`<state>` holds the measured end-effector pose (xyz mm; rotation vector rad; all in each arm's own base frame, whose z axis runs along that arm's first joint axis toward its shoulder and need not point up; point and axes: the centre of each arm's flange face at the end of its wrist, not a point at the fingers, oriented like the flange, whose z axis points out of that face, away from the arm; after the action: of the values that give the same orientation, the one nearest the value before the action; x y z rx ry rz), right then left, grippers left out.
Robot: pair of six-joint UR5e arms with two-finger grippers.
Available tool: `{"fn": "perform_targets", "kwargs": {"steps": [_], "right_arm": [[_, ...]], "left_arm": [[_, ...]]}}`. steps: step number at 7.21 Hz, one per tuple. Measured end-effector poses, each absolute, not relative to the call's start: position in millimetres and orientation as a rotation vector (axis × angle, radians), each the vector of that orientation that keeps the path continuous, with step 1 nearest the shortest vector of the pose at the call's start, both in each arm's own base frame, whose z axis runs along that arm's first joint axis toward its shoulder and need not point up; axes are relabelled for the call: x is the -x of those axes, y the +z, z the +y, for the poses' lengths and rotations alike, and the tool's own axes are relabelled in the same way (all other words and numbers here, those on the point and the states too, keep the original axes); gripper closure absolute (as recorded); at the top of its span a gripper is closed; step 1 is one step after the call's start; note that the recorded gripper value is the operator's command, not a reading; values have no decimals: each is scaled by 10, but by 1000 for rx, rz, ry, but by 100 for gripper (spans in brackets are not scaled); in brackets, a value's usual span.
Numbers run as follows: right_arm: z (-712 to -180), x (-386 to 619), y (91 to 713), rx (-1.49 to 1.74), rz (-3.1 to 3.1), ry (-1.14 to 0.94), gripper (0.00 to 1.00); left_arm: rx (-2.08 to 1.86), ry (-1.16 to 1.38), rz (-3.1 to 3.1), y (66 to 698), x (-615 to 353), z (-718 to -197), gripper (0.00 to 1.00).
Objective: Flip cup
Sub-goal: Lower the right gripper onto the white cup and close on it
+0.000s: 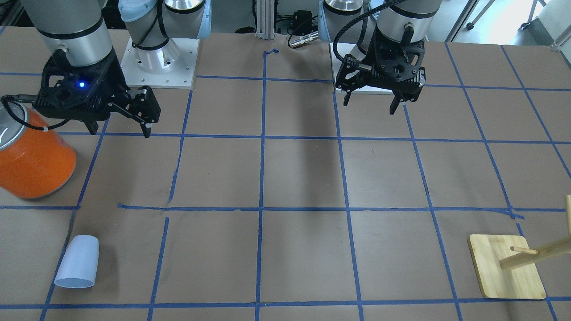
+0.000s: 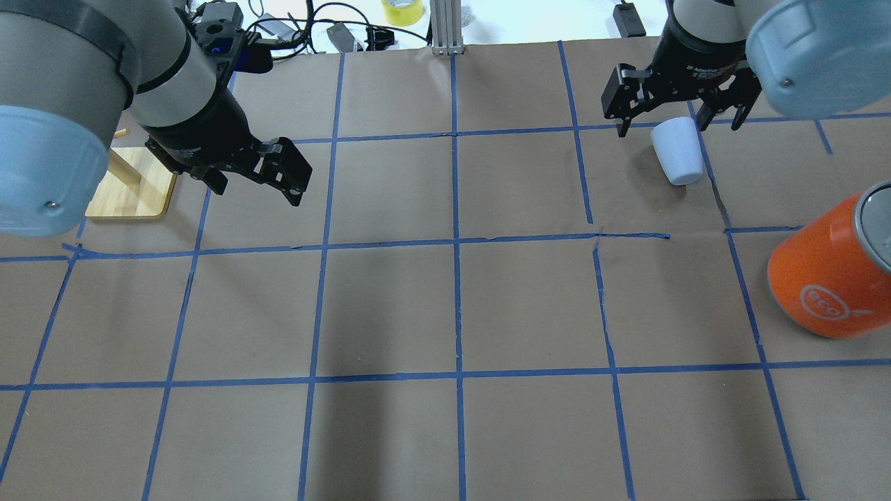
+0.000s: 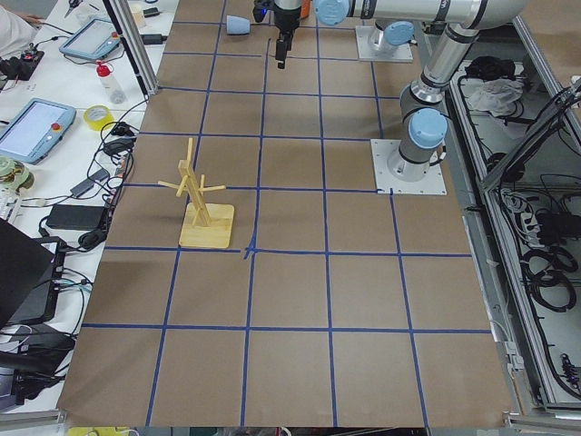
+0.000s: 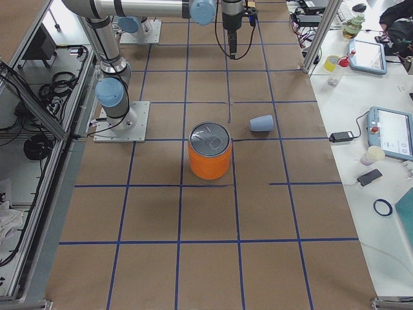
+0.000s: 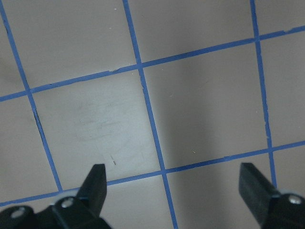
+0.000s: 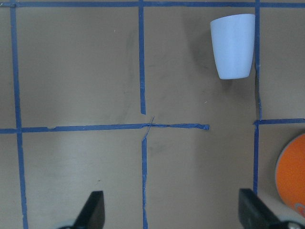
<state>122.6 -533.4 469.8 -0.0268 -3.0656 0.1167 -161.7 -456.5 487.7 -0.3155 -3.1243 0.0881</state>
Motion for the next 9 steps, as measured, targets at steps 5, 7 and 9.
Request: {"fn": "perform_targets", "kwargs": {"steps": [5,7,9], "right_arm": [[-6467,142,3367,194,-3055,147,0],[-6703,439,2752,267,-3074,132,0],[-6840,442,2317,297,-3123,155,0]], "left_arm": [[315,83,-3123,4857,1619,-4578,0],[314,81,-3123,4851,1620,-4581,0],[313,79,-3123,4846,1620,-4584,0]]}}
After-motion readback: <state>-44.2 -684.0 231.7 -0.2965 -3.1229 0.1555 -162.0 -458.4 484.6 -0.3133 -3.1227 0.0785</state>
